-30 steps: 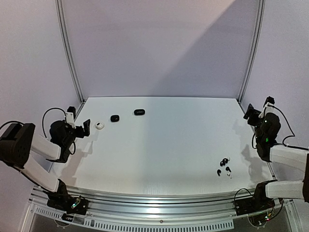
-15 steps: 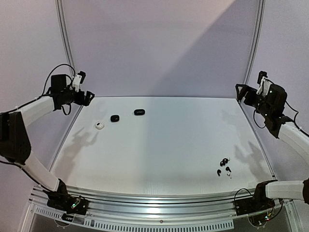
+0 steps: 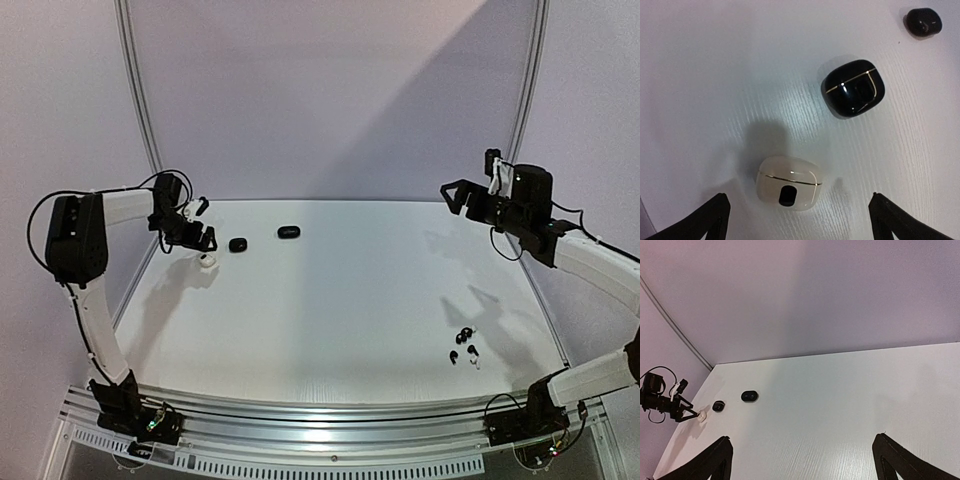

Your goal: Insert the wireless bluetooth earbuds into the charging case

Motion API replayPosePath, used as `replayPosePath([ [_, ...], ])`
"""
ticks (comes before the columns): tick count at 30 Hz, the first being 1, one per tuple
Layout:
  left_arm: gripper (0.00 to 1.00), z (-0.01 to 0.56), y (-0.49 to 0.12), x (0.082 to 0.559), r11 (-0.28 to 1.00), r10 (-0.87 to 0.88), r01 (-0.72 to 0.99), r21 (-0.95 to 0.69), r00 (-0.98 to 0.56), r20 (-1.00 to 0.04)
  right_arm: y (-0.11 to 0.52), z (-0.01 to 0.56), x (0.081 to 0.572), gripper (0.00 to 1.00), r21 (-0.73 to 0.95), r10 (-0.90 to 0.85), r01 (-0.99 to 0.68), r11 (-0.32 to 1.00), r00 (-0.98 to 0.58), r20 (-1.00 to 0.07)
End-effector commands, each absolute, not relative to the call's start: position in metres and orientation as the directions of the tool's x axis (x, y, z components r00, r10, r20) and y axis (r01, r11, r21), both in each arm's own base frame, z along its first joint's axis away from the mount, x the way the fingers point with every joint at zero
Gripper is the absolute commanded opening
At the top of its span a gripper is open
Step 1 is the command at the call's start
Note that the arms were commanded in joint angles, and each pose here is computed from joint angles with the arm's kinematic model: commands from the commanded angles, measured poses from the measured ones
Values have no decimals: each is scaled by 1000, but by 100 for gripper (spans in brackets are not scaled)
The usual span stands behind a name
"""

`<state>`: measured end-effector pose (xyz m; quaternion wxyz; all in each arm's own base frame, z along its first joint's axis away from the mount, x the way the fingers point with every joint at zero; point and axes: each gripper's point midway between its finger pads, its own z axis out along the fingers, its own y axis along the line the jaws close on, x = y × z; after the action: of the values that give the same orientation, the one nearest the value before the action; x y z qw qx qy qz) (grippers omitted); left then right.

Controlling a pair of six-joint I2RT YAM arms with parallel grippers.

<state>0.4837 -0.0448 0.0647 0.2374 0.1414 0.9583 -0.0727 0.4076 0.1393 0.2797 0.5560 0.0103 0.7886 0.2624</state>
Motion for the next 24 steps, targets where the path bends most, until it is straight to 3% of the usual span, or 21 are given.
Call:
replayPosePath([
  [1, 99, 43, -51, 492, 944, 271, 325, -55, -860, -432, 162, 278, 409, 99, 417, 273, -306, 856, -416, -867],
  [7, 93, 16, -45, 494, 948, 280, 314, -44, -893, -352, 180, 270, 407, 99, 393, 231, -313, 864, -448, -864],
  [13, 90, 8, -44, 487, 943, 299, 332, -32, -886, -355, 179, 268, 404, 99, 389, 232, -296, 872, -449, -863],
  [18, 73, 3, -42, 484, 941, 313, 338, -20, -890, -330, 179, 272, 405, 99, 387, 236, -293, 874, -440, -866],
  [24, 60, 2, -42, 477, 932, 337, 362, -26, -889, -310, 180, 271, 408, 99, 385, 233, -293, 875, -442, -866],
])
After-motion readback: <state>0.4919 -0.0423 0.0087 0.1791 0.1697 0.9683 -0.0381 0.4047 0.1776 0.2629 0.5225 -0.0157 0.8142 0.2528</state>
